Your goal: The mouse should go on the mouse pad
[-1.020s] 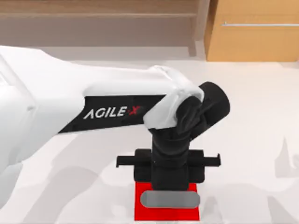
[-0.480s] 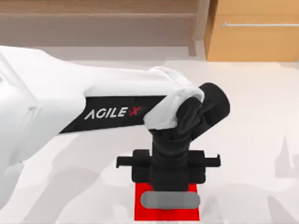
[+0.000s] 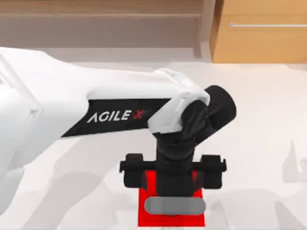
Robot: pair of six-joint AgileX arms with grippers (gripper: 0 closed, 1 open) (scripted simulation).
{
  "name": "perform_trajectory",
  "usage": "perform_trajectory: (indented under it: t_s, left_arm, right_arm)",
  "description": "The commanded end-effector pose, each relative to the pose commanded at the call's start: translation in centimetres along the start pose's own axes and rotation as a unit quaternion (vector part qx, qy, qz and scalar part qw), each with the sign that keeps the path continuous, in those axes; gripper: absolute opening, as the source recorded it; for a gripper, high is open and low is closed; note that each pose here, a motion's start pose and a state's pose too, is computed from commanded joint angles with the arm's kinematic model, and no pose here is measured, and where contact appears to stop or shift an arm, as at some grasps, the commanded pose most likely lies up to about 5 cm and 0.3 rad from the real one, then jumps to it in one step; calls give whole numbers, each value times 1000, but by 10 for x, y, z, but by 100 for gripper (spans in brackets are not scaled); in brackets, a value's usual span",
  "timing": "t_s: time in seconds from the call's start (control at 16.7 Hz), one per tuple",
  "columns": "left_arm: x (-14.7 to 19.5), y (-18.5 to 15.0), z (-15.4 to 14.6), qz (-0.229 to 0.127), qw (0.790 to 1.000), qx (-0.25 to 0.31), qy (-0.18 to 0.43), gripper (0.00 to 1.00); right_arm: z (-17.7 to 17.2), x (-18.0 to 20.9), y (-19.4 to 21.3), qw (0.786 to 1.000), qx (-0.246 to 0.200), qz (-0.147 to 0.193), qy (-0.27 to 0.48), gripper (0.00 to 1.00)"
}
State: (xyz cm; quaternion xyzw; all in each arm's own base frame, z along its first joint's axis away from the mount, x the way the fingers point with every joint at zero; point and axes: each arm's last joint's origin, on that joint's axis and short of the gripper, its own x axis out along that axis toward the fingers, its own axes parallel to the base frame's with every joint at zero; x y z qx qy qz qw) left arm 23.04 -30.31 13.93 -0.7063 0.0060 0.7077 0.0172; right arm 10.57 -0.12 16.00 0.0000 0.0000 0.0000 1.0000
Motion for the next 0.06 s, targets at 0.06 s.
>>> perform_trajectory:
  t_s: [0.06]
  left_arm:
    - [0,0,0,0,1000,0,0,100]
  right_arm:
    - [0,0,0,1000,0,0,0,100]
